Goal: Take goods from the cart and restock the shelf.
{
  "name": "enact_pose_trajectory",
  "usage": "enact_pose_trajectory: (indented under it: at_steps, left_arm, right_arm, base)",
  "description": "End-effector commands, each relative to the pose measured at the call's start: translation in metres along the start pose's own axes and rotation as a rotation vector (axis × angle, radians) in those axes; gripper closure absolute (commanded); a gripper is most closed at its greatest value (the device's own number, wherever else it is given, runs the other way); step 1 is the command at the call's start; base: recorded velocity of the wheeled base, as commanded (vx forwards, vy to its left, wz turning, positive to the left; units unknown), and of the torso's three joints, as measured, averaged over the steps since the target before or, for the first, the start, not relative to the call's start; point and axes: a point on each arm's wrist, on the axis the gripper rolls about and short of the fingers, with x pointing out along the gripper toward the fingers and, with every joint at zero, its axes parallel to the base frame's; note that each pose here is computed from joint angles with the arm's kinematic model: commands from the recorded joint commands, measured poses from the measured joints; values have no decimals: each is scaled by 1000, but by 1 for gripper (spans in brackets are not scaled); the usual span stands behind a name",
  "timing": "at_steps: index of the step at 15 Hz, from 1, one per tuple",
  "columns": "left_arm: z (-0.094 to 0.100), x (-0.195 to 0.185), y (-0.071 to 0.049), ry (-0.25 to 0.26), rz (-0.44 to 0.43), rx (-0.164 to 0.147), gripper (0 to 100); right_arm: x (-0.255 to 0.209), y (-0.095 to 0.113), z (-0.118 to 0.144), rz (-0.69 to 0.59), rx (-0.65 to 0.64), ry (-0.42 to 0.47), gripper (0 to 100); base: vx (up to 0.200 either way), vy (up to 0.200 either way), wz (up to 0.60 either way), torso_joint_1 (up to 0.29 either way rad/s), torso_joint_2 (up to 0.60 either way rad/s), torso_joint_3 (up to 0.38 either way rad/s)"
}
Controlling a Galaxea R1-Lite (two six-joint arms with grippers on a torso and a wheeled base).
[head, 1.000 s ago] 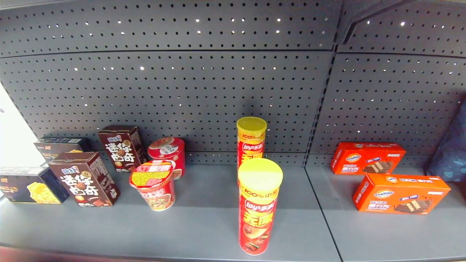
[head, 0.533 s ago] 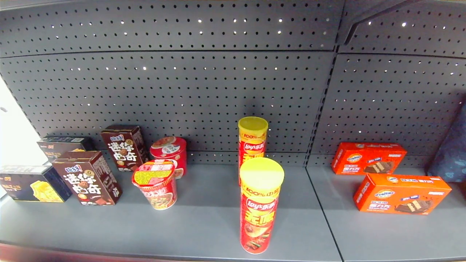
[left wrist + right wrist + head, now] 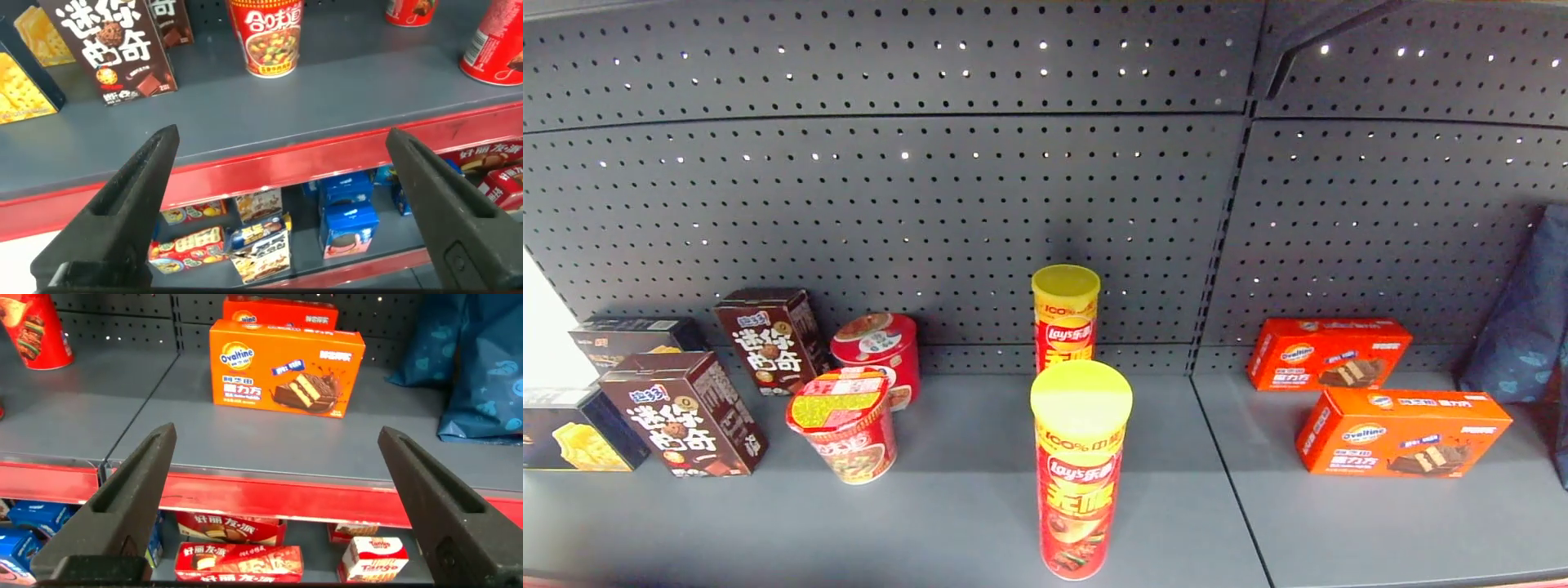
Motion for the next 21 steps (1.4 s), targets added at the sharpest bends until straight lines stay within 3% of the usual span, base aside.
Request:
enact_pose_trajectory:
  at_steps: [1, 21]
  left_arm:
    - [0, 0, 0, 5, 0, -1, 0]
    - [0, 0, 0, 3, 1, -1, 0]
  right_arm:
    - [0, 0, 0, 1, -4, 1, 0]
    - [0, 0, 0, 1, -6, 1, 0]
  base:
    - [0, 0, 0, 0, 0, 0]
    - [0, 10, 0, 0, 0, 0]
